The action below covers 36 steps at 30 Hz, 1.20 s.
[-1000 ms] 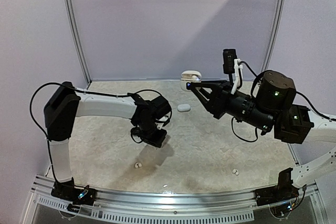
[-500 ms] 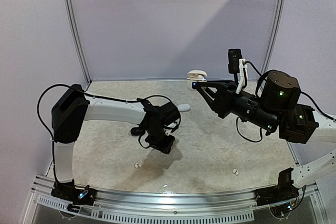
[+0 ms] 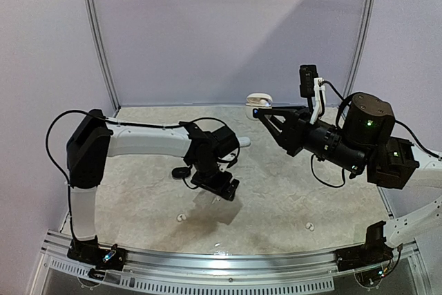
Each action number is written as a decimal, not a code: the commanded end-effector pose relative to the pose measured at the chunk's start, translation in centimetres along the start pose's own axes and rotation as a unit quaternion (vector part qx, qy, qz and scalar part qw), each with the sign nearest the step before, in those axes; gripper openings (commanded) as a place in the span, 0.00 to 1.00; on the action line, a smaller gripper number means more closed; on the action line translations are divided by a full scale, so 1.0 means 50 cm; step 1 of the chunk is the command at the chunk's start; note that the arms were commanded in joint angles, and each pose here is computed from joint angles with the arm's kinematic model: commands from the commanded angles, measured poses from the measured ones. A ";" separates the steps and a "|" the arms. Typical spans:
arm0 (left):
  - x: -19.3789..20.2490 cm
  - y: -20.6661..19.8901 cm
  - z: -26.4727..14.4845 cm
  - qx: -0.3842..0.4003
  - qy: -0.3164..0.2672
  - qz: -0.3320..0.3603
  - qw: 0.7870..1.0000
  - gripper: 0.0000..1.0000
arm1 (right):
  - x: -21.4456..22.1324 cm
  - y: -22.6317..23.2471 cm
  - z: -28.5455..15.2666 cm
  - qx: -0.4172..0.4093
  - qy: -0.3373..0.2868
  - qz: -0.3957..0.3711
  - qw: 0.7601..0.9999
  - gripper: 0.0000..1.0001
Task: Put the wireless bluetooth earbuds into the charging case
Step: Place the left earbud at the center of the board, then pass from the right arm to the left
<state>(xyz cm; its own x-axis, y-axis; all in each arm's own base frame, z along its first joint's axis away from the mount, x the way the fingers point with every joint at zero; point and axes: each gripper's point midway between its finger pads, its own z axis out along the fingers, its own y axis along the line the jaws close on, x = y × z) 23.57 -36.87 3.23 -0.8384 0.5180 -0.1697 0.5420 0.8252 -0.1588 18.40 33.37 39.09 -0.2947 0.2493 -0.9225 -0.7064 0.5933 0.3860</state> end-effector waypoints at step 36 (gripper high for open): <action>0.212 -0.082 -0.765 0.326 -0.558 0.270 0.714 0.86 | -0.097 0.182 0.108 -0.143 -0.013 -0.084 0.986 0.00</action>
<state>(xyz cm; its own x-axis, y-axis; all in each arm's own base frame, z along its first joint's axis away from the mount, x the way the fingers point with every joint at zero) 11.15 -26.39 37.19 -0.1920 -0.0056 -0.9814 0.9673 0.1676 -0.1902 18.22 40.63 44.92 -0.1897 0.1630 -0.9682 -0.8385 0.4862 0.2461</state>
